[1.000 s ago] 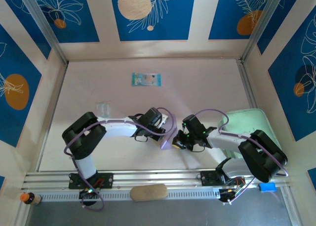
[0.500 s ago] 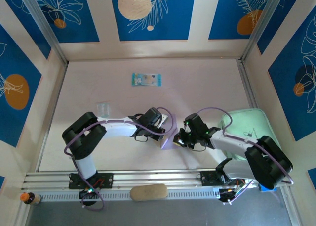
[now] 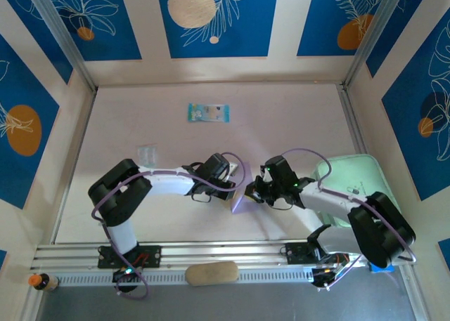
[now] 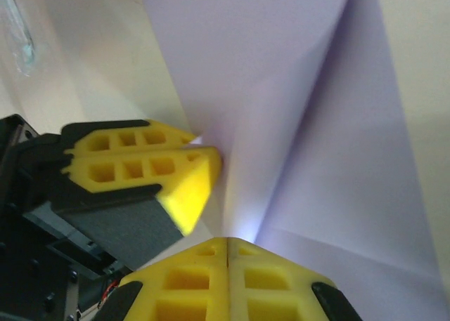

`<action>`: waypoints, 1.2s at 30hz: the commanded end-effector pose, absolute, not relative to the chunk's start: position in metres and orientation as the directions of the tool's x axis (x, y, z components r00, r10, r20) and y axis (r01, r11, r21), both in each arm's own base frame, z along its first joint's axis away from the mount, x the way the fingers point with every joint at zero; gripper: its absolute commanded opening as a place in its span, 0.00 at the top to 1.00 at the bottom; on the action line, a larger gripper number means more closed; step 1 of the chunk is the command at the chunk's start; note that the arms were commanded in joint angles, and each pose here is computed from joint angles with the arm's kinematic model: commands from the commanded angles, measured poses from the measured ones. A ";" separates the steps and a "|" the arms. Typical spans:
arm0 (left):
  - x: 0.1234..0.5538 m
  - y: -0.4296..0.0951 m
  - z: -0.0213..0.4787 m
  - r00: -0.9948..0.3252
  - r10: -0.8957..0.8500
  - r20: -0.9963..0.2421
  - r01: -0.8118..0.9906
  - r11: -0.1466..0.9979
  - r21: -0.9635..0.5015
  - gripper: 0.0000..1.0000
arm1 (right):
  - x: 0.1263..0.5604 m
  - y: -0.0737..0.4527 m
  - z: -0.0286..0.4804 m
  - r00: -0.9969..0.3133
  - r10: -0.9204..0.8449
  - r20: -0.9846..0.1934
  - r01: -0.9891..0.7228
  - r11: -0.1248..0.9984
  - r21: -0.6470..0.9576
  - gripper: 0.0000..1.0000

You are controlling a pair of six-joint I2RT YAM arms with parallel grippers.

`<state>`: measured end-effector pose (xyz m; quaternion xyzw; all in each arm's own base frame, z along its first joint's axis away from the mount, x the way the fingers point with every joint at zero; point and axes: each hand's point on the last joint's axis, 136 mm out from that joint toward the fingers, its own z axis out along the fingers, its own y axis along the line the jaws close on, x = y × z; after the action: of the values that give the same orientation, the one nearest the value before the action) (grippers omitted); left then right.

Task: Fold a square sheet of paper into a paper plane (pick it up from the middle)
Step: Fold the triangle a second time at the center of the table.

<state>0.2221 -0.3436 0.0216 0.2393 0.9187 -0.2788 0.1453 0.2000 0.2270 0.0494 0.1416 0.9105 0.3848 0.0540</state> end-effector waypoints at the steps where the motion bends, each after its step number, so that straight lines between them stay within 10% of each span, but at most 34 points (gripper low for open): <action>1: 0.212 -0.335 0.010 -0.869 0.359 -0.339 0.486 0.746 -0.456 1.00 | 0.210 0.238 0.060 -0.960 0.279 -0.001 0.183 0.633 0.753 0.99; 36: 0.215 -0.329 0.006 -0.856 0.393 -0.335 0.508 0.758 -0.409 1.00 | 0.223 0.230 0.042 -0.948 0.318 0.002 0.222 0.657 0.720 0.99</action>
<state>0.2219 -0.3430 0.0210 0.2359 0.9202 -0.2778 0.1430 0.2108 0.2296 0.0272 0.1572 0.9106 0.3800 0.0411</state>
